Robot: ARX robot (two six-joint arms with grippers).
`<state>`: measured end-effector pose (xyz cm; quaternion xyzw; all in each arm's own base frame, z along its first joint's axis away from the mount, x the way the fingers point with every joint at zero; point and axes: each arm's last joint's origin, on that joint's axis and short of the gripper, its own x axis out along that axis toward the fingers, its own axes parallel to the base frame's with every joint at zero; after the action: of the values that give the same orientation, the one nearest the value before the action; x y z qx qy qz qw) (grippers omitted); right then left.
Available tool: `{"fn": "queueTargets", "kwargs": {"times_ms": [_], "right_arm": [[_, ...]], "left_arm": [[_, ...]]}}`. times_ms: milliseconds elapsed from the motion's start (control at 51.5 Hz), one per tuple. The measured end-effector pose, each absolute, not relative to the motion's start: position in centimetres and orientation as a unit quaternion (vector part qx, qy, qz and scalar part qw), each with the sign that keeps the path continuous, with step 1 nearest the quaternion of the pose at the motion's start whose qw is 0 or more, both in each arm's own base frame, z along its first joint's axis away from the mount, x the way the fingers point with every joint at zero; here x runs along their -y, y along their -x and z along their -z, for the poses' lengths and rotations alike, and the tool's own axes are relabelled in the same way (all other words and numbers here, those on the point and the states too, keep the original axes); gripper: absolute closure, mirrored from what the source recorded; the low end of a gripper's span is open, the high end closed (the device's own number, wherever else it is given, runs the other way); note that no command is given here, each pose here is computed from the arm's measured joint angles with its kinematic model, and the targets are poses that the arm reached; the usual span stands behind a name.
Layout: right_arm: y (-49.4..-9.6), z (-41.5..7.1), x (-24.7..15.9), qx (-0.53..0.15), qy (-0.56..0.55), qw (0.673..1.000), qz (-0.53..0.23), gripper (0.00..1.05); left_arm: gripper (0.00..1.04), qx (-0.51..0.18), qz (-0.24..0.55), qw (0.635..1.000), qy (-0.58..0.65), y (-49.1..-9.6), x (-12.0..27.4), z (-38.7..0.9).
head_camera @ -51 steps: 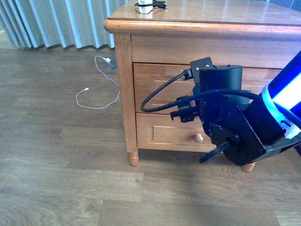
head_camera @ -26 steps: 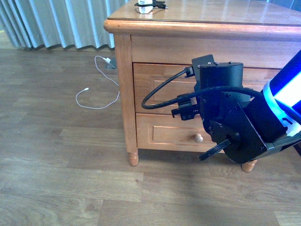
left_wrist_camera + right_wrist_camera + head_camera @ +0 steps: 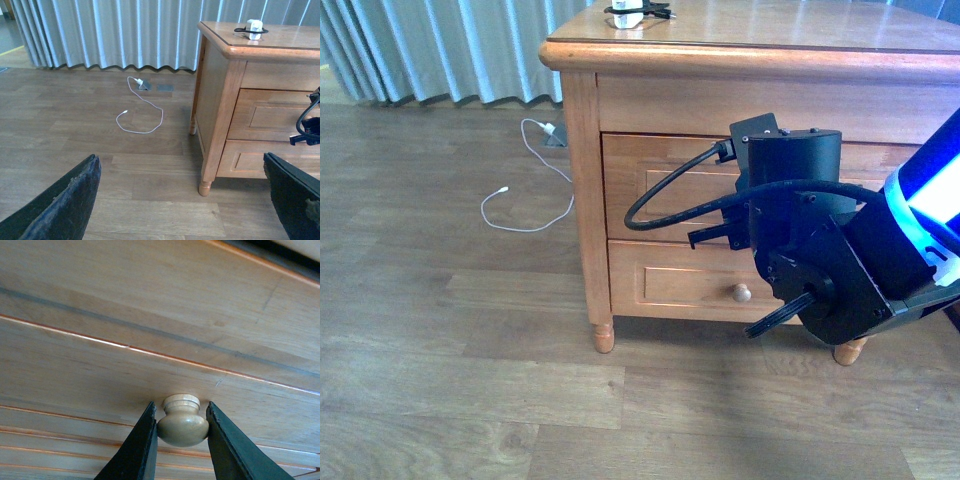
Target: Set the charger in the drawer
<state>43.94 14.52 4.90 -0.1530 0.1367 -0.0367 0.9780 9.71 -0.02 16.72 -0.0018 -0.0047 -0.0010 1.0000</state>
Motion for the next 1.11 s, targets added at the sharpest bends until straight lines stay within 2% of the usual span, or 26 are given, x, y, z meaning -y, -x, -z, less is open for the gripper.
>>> {"fn": "queueTargets", "kwargs": {"times_ms": [330,836,1011,1030,1108], "right_arm": [[-41.6,-5.2,-13.7,-0.145,0.144,0.979,0.014,0.81],[-28.5,-7.1,-10.6,-0.216,0.124,0.966,-0.067,0.82],[-25.6,-7.8,-9.8,-0.231,0.123,0.961,-0.088,0.83],[-25.3,-7.9,-9.8,-0.231,0.124,0.961,-0.089,0.82],[-24.6,-8.7,-9.5,-0.225,0.121,0.964,-0.075,0.67]], "left_arm": [[0.06,0.005,0.001,1.0,0.002,-9.7,0.0,-16.7],[0.06,0.005,0.001,1.0,0.002,-9.7,0.0,-16.7],[0.06,0.005,0.001,1.0,0.002,-9.7,0.0,-16.7],[0.06,0.005,0.001,1.0,0.002,-9.7,0.0,-16.7],[0.06,0.005,0.001,1.0,0.002,-9.7,0.0,-16.7]]}}
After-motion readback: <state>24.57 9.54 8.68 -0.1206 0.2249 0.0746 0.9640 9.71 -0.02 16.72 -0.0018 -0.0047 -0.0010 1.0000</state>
